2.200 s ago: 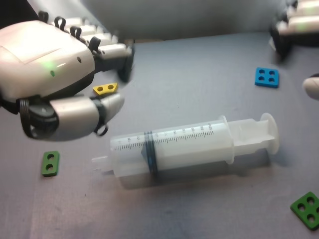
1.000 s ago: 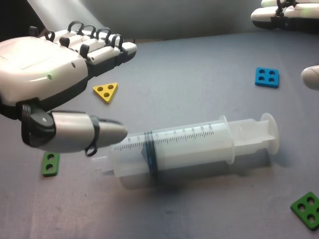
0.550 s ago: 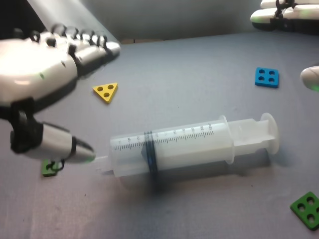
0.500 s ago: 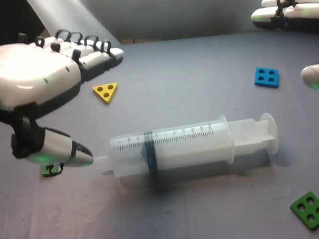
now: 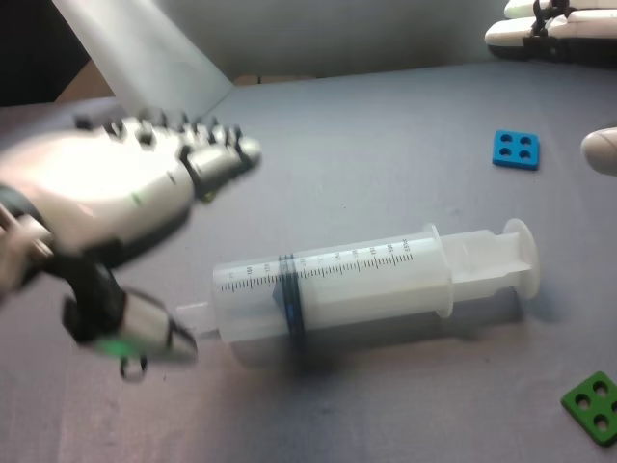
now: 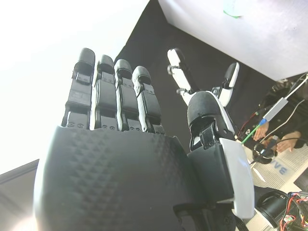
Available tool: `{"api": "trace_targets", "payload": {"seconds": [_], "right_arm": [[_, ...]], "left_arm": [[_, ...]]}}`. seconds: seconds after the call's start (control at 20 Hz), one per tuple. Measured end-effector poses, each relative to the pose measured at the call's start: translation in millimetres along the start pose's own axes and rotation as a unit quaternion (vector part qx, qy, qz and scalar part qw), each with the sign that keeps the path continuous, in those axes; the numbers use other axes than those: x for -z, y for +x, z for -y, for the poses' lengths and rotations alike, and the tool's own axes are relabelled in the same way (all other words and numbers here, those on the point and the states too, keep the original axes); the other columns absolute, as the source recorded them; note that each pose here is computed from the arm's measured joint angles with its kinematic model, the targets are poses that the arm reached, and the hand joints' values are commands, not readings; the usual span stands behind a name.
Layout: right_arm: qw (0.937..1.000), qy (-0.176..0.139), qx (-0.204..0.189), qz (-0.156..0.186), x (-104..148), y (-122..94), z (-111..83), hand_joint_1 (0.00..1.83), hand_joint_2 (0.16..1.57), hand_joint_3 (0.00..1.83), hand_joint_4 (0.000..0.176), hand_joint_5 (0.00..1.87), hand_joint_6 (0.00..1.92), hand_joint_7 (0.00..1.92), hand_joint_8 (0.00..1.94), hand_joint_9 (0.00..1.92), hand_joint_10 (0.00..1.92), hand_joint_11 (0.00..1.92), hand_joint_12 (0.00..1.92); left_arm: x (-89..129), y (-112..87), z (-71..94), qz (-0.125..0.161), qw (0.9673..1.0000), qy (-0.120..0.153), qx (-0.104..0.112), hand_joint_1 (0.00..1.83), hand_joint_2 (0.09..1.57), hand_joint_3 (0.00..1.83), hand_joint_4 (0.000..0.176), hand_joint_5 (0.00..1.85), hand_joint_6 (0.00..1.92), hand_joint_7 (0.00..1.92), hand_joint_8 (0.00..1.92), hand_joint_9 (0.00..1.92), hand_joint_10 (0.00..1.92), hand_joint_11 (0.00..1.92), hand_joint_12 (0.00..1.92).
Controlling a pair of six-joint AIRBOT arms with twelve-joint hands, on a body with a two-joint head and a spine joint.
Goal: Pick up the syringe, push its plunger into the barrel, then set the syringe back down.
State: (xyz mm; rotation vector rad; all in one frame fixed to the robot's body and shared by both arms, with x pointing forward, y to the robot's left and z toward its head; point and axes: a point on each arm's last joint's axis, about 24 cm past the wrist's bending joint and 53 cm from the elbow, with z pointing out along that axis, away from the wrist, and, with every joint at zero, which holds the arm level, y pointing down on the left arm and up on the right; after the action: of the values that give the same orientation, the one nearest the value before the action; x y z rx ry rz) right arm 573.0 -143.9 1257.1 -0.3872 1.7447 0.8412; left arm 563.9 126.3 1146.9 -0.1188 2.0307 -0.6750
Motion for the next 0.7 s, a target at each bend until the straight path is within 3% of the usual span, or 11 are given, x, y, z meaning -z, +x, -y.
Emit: {"api": "trace_targets", "payload": {"seconds": [0.1,0.4,0.5,0.7], "right_arm": [[1.0,0.001,0.0,0.0,0,0,0.4,0.0,1.42,0.0,0.0,0.12,0.0,0.12,0.0,0.1,0.0,0.0,0.34],[1.0,0.0,0.0,0.0,0,0,0.1,0.0,1.42,0.0,0.0,0.14,0.01,0.12,0.0,0.11,0.0,0.0,0.38],[1.0,0.0,0.0,0.0,0,0,0.1,0.0,1.42,0.0,0.0,0.14,0.01,0.12,0.0,0.11,0.0,0.0,0.38],[1.0,-0.001,0.0,0.0,0,0,-0.5,0.0,1.42,0.0,0.0,0.15,0.0,0.14,0.0,0.13,0.0,0.0,0.39]], "left_arm": [[-3,10.4,-0.3,-0.006,1.0,-0.006,0.004,1.09,0.9,0.0,0.0,0.0,0.0,0.0,0.0,0.01,0.0,0.0,0.48],[-20,17.0,10.9,0.014,0.9993,-0.007,0.035,1.07,0.9,0.0,0.0,0.0,0.0,0.0,0.0,0.01,0.0,0.0,0.46],[-26,26.0,16.1,0.009,0.9993,-0.003,0.037,1.07,0.91,0.0,0.0,0.0,0.0,0.0,0.0,0.0,0.0,0.0,0.41],[-37,46.5,9.9,-0.003,0.9986,-0.022,0.049,1.05,0.9,0.0,0.0,0.0,0.0,0.0,0.0,0.0,0.0,0.0,0.41]]}}
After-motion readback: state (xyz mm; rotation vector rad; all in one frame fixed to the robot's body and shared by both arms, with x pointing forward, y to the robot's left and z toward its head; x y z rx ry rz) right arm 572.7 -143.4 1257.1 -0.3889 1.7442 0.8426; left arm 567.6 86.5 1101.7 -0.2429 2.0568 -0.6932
